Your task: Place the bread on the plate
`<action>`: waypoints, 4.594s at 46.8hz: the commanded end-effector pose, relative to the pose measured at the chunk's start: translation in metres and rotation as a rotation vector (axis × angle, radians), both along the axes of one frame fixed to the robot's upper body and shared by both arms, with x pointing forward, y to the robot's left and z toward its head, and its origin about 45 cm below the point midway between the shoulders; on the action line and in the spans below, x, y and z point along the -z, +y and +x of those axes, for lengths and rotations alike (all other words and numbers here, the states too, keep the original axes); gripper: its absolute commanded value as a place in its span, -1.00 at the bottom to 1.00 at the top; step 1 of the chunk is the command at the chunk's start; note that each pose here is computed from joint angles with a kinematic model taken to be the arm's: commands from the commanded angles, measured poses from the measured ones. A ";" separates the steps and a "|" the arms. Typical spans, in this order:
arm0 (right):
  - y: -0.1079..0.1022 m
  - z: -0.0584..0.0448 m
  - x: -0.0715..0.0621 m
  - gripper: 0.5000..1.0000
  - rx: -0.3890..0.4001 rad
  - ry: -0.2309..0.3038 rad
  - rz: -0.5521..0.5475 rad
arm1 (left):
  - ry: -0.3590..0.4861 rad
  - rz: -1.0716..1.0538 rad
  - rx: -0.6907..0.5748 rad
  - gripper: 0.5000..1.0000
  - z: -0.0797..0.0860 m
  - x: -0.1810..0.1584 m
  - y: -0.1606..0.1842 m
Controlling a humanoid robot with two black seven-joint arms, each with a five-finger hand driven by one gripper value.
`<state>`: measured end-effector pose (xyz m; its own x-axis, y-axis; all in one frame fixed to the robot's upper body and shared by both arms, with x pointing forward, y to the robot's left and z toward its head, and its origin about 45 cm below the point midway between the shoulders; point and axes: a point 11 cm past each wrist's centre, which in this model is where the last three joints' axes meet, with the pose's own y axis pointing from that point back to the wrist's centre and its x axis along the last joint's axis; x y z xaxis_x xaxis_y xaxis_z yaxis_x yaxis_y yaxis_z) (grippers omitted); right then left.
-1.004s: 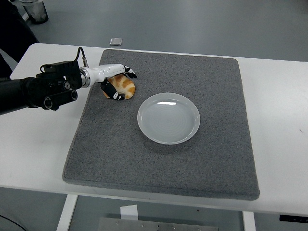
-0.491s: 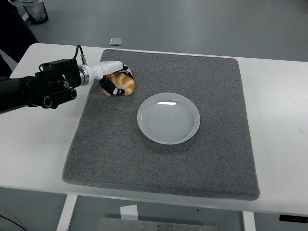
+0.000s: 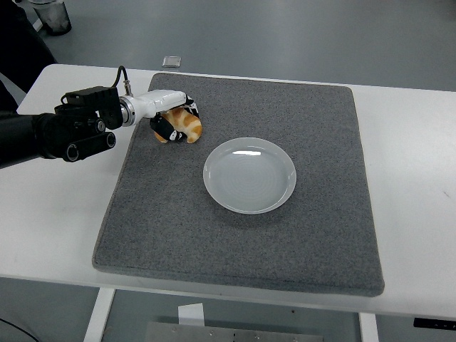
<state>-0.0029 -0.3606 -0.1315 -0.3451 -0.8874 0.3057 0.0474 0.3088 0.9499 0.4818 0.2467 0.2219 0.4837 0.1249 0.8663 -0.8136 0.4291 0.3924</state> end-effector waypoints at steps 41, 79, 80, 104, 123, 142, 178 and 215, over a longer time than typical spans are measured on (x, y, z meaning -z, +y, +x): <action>0.000 0.000 0.000 0.81 0.000 0.000 0.000 | -0.266 -0.038 0.083 -1.00 0.035 -0.182 -0.017; 0.000 0.000 0.000 0.81 0.000 0.000 0.001 | -0.198 -0.233 0.512 -1.00 -0.022 -0.193 -0.142; 0.000 0.000 0.000 0.81 0.000 0.000 0.000 | -0.196 -0.237 0.523 -1.00 -0.023 -0.193 -0.146; 0.000 0.000 0.000 0.81 0.000 0.000 0.000 | -0.156 -0.255 0.704 -1.00 -0.052 -0.162 -0.176; 0.000 0.000 0.000 0.81 0.000 0.000 0.001 | -0.118 -0.193 0.675 -1.00 -0.051 -0.100 -0.157; 0.000 0.000 0.000 0.81 0.000 0.000 0.001 | -0.080 -0.148 0.661 -1.00 -0.053 -0.062 -0.144; 0.000 0.000 0.000 0.81 0.000 0.000 0.001 | -0.013 -0.064 0.645 -1.00 -0.057 -0.010 -0.134; 0.000 0.000 0.000 0.81 0.000 0.000 0.001 | 0.009 -0.062 0.644 -1.00 -0.061 0.005 -0.136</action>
<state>-0.0029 -0.3606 -0.1315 -0.3451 -0.8875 0.3055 0.0474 0.3086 0.9500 0.4212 0.1097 0.2188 0.4816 -0.1436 0.8645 -0.3822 0.8533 0.3546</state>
